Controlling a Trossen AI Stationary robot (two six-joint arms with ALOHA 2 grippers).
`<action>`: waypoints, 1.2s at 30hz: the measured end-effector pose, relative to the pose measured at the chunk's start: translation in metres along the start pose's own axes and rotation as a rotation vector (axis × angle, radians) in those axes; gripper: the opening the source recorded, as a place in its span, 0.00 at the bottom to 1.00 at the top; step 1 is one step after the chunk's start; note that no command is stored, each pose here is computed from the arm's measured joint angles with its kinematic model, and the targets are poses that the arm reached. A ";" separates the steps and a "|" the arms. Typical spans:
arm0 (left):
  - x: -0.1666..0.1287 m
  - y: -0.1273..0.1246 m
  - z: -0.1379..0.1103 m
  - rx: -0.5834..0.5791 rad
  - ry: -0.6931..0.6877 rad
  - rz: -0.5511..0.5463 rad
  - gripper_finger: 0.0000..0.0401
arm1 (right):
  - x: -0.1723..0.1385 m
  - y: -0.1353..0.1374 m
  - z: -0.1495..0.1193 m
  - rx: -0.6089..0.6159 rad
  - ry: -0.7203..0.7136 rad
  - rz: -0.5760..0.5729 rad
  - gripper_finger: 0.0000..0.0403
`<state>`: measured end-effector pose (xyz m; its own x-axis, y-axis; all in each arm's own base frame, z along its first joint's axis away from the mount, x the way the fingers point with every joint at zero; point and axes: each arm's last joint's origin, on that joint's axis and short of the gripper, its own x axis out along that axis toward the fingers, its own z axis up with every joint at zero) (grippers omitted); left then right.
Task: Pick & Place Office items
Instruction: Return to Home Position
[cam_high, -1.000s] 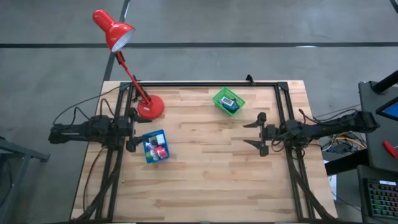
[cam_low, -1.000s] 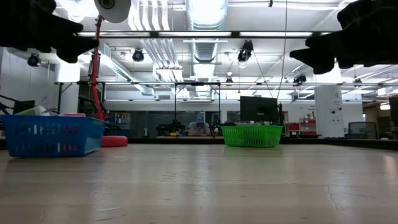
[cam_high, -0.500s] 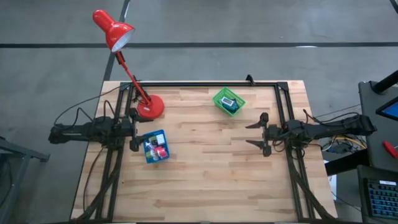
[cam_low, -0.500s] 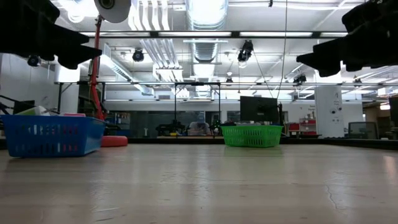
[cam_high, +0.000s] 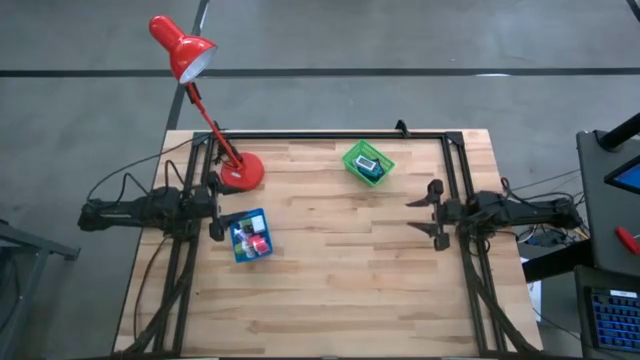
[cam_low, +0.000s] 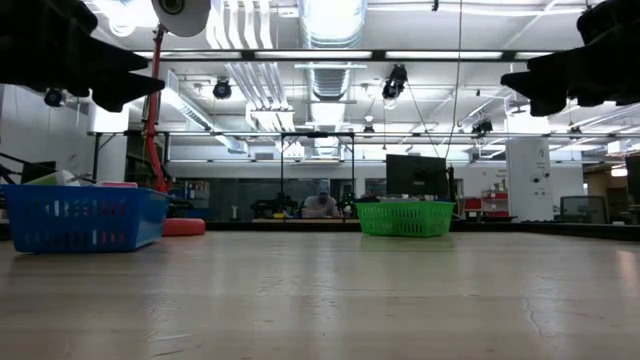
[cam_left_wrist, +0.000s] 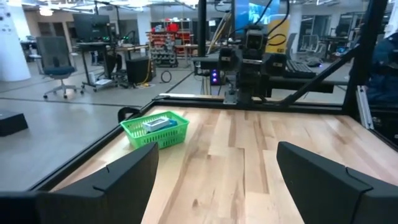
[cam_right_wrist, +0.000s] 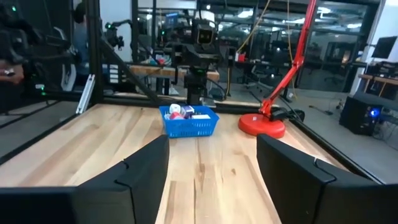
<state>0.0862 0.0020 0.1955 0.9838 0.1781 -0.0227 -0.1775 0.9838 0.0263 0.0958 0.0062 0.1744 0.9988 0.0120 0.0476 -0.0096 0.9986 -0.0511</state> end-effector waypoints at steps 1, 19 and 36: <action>0.000 0.000 0.000 -0.002 0.002 0.002 0.83 | 0.000 0.000 0.000 -0.001 0.004 -0.001 0.57; 0.008 0.003 -0.018 -0.076 -0.062 0.186 0.83 | -0.001 -0.004 0.005 -0.070 -0.021 -0.111 0.54; 0.006 0.001 -0.018 -0.155 -0.002 0.093 0.83 | -0.007 -0.003 0.013 0.040 0.111 -0.047 0.54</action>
<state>0.0920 0.0043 0.1775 0.9630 0.2683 -0.0253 -0.2693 0.9548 -0.1258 0.0880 0.0041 0.1874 0.9974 -0.0378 -0.0614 0.0372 0.9992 -0.0110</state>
